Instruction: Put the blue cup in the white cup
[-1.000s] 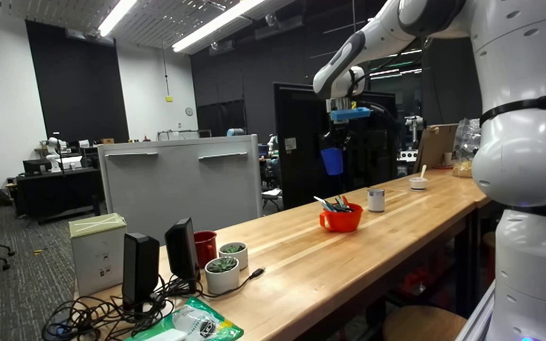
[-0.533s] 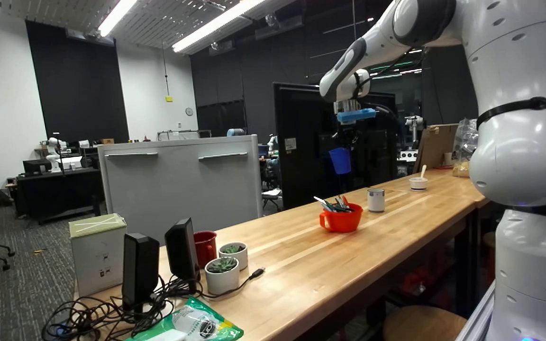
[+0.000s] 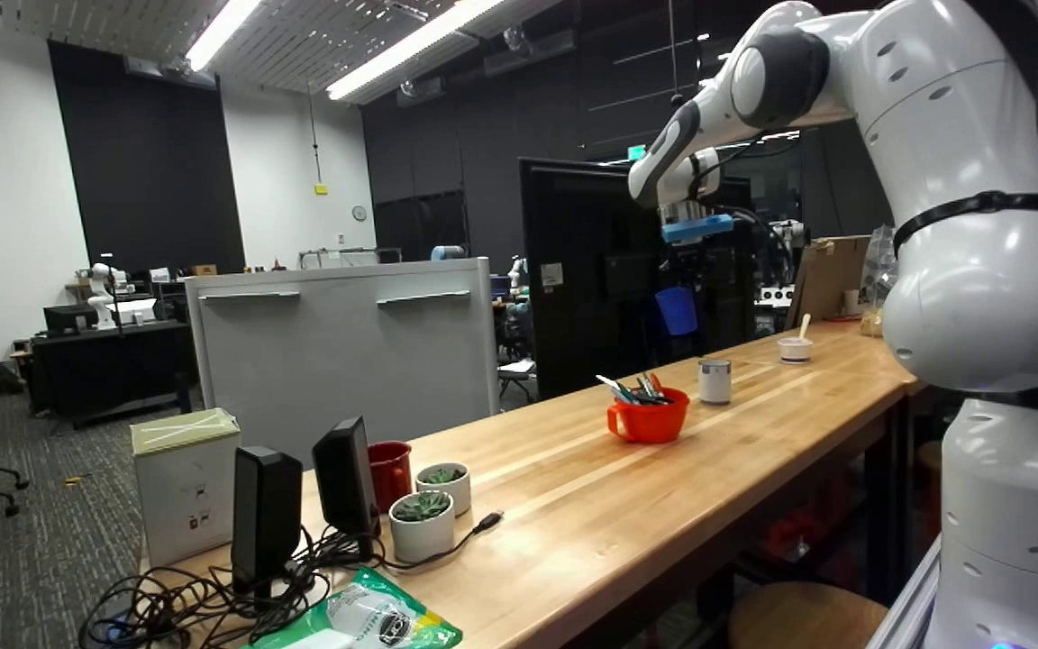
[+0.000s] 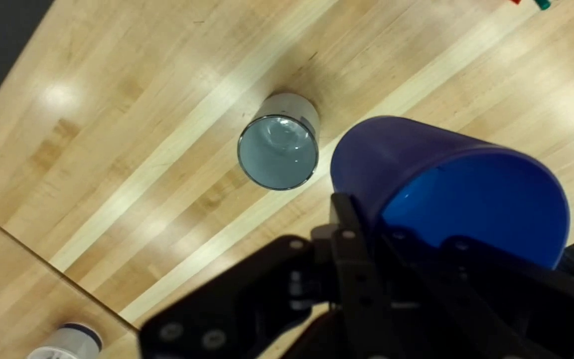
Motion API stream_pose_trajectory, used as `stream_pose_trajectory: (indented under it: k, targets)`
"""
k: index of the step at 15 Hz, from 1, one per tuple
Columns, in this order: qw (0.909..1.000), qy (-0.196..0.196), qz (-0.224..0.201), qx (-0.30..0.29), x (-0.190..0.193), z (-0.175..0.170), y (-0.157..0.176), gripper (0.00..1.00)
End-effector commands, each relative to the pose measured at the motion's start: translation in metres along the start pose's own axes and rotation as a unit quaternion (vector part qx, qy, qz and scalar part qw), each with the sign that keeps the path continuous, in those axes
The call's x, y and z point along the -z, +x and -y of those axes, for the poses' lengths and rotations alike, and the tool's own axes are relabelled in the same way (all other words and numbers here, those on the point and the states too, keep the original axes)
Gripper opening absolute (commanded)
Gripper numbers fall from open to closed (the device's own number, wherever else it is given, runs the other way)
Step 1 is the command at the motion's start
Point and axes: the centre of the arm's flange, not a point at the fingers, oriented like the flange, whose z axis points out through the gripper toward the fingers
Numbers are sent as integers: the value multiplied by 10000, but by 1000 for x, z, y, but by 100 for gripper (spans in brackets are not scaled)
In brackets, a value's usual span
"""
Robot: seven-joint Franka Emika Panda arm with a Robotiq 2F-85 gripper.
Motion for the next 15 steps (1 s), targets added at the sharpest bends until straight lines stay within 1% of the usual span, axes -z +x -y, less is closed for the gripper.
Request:
stream_pose_trajectory:
  k: [1, 8, 15]
  targets:
    - [9989, -100, 200, -413, -6, -16, 24, 1]
    - [9954, -164, 514, -797, -34, -36, 36, 1]
    - [9915, -245, 681, -1081, -54, -50, 45, 1]
